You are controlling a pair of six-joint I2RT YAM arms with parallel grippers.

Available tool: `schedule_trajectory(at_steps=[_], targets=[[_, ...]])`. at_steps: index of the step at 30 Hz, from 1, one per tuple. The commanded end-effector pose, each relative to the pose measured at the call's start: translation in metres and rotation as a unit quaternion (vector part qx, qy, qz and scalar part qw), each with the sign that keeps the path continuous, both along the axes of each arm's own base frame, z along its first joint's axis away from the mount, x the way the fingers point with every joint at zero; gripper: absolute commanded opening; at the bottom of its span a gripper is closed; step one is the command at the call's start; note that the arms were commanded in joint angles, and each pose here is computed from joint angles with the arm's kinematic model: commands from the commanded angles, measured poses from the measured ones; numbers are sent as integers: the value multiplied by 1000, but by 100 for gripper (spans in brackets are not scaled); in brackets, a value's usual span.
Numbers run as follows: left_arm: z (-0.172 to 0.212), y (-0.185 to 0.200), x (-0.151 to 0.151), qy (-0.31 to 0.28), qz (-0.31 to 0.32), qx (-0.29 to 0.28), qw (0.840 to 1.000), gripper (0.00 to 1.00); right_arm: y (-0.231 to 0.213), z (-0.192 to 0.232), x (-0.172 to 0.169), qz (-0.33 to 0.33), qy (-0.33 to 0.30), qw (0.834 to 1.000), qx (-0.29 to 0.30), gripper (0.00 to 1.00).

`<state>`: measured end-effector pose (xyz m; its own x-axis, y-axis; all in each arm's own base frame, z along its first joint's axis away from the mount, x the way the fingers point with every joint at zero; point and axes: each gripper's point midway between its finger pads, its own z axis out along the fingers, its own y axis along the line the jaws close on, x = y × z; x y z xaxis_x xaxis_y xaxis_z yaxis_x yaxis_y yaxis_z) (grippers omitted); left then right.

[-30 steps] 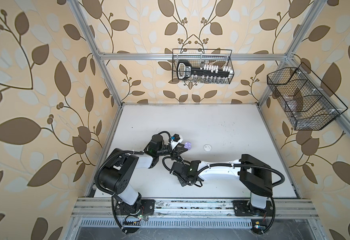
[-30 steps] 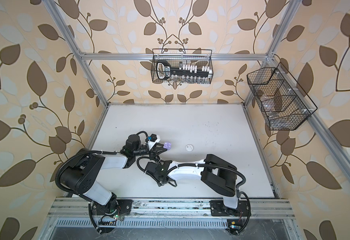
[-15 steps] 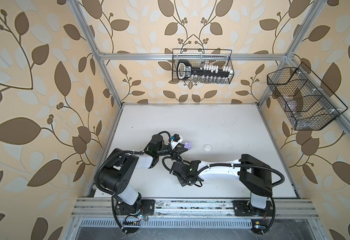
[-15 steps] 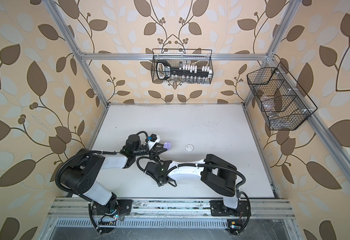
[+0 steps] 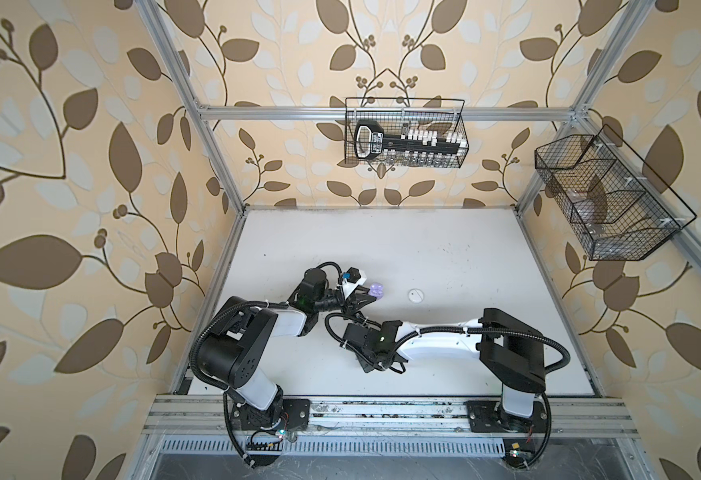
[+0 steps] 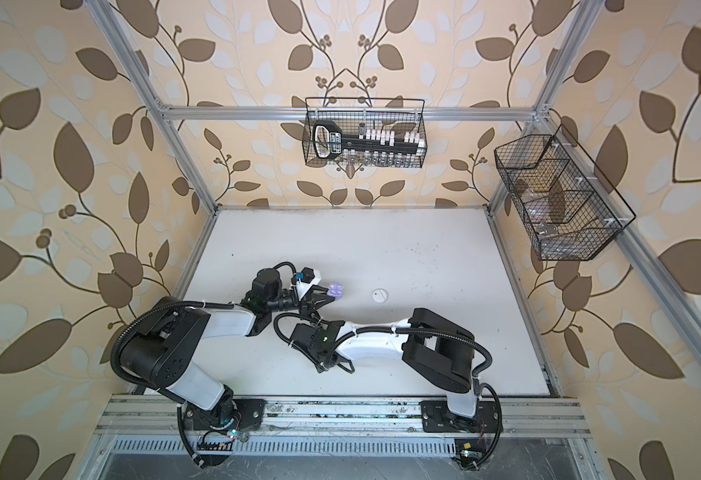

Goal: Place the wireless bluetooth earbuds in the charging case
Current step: 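Close the right gripper on the nearer lilac earbud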

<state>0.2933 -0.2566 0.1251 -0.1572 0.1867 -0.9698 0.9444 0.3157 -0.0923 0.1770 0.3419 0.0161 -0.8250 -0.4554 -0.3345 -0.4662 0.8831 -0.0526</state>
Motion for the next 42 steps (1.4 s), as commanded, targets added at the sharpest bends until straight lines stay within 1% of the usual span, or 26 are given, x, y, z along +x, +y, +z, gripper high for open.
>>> schedule_trajectory(at_steps=[1,28,35,42], targets=[[21,-1,6,-29,-6,-16,999,0,-22,-17,-10,3,19,999,-49,27],[21,-1,6,-25,-8,-16,1000,0,-24,-13,-13,5,15,999,-44,25],[20,-2,6,-24,-8,-15,1000,0,-23,-14,-13,8,17,999,-46,23],[20,-2,6,-23,-9,-15,1000,0,-23,-14,-14,11,18,999,-47,17]])
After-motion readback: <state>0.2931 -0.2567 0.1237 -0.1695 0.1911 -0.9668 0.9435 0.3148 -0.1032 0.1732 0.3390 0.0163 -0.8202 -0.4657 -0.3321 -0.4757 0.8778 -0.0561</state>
